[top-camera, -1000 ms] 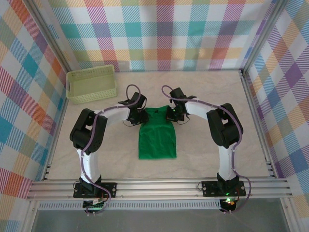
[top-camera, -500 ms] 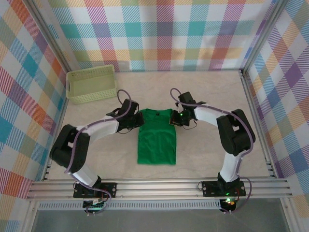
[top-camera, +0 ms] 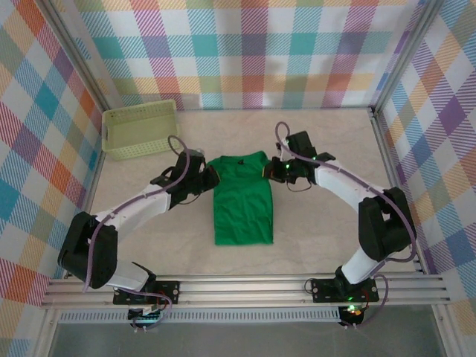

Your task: Fold the inside-out t-shirt

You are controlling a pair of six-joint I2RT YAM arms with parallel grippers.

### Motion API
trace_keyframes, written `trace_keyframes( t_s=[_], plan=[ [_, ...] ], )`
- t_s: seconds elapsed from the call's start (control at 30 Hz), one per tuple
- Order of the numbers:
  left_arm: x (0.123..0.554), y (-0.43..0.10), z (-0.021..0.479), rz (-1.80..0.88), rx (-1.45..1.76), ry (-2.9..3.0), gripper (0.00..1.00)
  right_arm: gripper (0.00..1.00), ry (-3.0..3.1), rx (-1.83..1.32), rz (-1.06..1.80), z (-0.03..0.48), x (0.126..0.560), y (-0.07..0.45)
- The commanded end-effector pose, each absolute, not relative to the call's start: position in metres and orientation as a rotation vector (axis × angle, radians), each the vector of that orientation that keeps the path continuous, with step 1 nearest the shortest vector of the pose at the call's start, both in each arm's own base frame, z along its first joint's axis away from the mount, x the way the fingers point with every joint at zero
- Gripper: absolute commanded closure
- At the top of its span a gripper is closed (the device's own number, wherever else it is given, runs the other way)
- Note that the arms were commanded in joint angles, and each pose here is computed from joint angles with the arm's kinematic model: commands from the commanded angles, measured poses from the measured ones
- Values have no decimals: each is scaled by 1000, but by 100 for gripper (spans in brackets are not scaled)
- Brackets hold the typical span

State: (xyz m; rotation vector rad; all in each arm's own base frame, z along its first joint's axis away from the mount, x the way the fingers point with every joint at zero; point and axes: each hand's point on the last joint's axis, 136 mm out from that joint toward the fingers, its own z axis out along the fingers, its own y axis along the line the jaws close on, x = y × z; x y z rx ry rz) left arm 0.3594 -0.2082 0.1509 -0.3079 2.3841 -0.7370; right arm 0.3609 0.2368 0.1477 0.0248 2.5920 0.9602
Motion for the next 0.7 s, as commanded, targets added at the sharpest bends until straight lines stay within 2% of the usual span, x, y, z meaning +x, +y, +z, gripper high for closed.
trace_keyframes(
  t_s=[0.0, 0.17, 0.3, 0.37, 0.5, 0.67],
  plan=[
    [402, -208, 203, -751, -297, 2266, 100, 100, 2409, -36, 981, 216, 406, 233],
    [467, -217, 270, -770, -233, 2150, 100, 100, 2255, -42, 951, 280, 475, 219],
    [486, -228, 296, -794, -141, 2077, 100, 100, 2184, -66, 956, 304, 503, 215],
    [478, -238, 291, -859, -79, 2060, 100, 100, 2187, -83, 973, 297, 499, 217],
    [439, -248, 243, -926, 0, 2110, 100, 100, 2202, -93, 1031, 258, 471, 219],
    [369, -256, 184, -947, 61, 2184, 100, 100, 2291, -89, 1110, 192, 405, 218]
  ],
)
